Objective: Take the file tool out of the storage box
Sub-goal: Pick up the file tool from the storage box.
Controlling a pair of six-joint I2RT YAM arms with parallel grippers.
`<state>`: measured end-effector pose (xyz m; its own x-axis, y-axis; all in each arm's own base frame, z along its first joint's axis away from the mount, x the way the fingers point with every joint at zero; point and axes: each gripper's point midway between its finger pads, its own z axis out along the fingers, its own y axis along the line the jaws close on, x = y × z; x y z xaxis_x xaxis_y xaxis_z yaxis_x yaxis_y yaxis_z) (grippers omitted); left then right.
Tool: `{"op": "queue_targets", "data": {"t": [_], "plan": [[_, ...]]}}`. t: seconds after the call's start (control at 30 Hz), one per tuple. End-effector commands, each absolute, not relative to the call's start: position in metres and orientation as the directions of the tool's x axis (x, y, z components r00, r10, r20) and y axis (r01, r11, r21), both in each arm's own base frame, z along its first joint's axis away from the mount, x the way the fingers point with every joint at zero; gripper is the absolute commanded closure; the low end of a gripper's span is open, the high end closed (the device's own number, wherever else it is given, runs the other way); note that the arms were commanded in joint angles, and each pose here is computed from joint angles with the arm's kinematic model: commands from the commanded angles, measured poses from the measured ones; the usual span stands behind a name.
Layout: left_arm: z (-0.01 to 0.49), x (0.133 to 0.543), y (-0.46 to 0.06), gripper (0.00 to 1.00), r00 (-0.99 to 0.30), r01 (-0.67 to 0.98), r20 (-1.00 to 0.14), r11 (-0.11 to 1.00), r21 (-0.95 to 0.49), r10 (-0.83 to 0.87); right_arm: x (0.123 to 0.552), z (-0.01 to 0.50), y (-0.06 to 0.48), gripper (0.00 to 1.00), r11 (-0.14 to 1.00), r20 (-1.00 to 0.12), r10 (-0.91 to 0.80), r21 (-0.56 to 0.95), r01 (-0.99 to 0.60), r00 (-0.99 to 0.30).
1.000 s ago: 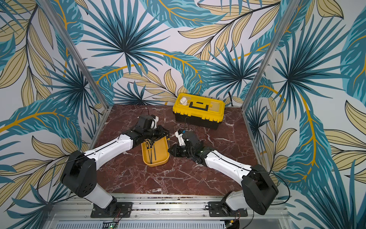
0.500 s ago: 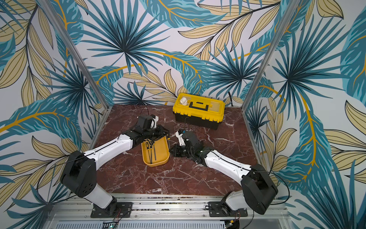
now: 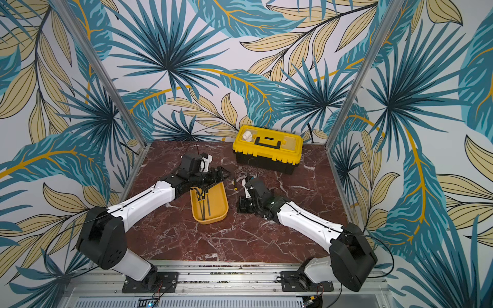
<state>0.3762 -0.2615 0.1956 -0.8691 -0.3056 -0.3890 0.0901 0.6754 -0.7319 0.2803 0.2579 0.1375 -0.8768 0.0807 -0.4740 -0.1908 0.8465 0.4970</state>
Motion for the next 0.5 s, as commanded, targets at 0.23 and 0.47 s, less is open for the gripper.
{"op": "queue_targets", "data": {"t": [0.23,0.47], "plan": [[0.199,0.360,-0.224,0.00,-0.850,0.134,-0.498,0.841,-0.524,-0.175,0.280,0.104,0.185,1.00,0.989,-0.488,0.047,0.143,-0.026,-0.872],[0.189,0.353,-0.208,0.00,-0.842,0.115,-0.524,0.904,-0.413,-0.132,0.285,0.084,0.172,1.00,0.999,-0.474,0.002,0.029,-0.014,-0.880]]}}
